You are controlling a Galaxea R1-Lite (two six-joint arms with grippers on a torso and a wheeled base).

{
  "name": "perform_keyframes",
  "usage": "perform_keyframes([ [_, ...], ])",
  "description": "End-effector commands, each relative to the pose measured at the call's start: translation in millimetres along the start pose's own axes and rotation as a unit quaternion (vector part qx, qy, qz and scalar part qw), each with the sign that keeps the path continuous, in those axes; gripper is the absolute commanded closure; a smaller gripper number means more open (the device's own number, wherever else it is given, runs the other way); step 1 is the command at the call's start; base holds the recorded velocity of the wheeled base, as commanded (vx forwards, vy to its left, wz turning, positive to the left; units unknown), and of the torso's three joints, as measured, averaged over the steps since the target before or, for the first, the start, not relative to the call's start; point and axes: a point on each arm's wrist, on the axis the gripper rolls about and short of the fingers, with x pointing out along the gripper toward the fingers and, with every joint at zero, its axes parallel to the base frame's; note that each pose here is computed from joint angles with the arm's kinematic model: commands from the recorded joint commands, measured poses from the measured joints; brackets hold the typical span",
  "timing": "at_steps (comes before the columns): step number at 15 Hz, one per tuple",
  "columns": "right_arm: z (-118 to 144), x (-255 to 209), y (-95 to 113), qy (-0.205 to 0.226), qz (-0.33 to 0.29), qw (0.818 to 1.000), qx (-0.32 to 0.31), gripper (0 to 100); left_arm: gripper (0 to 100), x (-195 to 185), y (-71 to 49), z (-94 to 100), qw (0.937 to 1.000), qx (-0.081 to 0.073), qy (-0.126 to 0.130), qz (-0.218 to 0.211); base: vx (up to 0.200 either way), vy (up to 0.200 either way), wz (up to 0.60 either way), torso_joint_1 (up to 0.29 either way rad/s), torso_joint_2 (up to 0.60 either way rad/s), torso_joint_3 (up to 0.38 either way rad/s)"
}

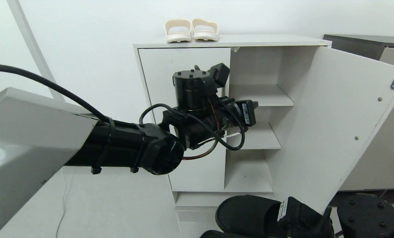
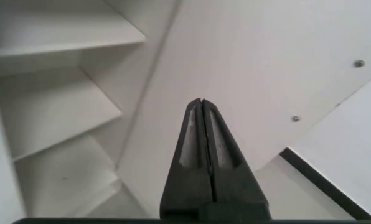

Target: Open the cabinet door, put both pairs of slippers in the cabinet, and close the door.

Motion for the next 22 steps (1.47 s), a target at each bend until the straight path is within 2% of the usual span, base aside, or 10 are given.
perform_keyframes([
  [1,14.9,10.9,-23.4,-0.019,-0.082,0.996,0.029,100,100,-43.3,22.6,39.1,0.9954,0.006,-0.048,0.083,0.000,0.000,0.00,0.000,0.00,0.000],
  [4,32.5,38.2,-49.0,-0.038,-0.231,0.969,0.083,100,100,-127.2,16.4,57.0,0.9842,0.028,-0.054,0.166,0.000,0.000,0.00,0.000,0.00,0.000],
  [7,43.5,60.8,-71.3,-0.053,-0.338,0.933,0.112,100,100,-221.1,-4.4,37.0,0.9585,0.101,-0.042,0.263,0.000,0.000,0.00,0.000,0.00,0.000],
  [9,48.7,67.0,-86.0,-0.064,-0.384,0.912,0.126,100,100,-285.3,-3.0,27.6,0.9309,0.137,-0.045,0.336,0.000,0.000,0.00,0.000,0.00,0.000],
  [12,52.8,67.2,-101.8,-0.073,-0.427,0.891,0.136,100,100,-356.1,-16.9,9.1,0.8793,0.139,-0.099,0.445,0.000,0.000,0.00,0.000,0.00,0.000],
  [14,52.7,67.6,-103.2,-0.073,-0.433,0.888,0.137,100,100,-390.3,-28.4,-14.7,0.8486,0.139,-0.113,0.498,0.000,0.000,0.00,0.000,0.00,0.000],
  [17,51.2,69.0,-103.5,-0.070,-0.434,0.888,0.136,100,100,-419.4,-41.9,-54.4,0.8239,0.139,-0.124,0.535,0.000,0.000,0.00,0.000,0.00,0.000],
  [18,50.4,69.9,-104.0,-0.069,-0.442,0.884,0.136,100,100,-428.3,-47.2,-70.6,0.8102,0.138,-0.126,0.556,0.000,0.000,0.00,0.000,0.00,0.000],
  [19,50.7,70.9,-104.7,-0.069,-0.449,0.881,0.136,100,100,-433.3,-49.7,-83.0,0.8050,0.137,-0.121,0.564,0.000,0.000,0.00,0.000,0.00,0.000],
  [22,51.7,69.3,-104.4,-0.071,-0.451,0.879,0.137,100,100,-442.4,-48.9,-117.1,0.8089,0.135,-0.110,0.562,0.000,0.000,0.00,0.000,0.00,0.000],
])
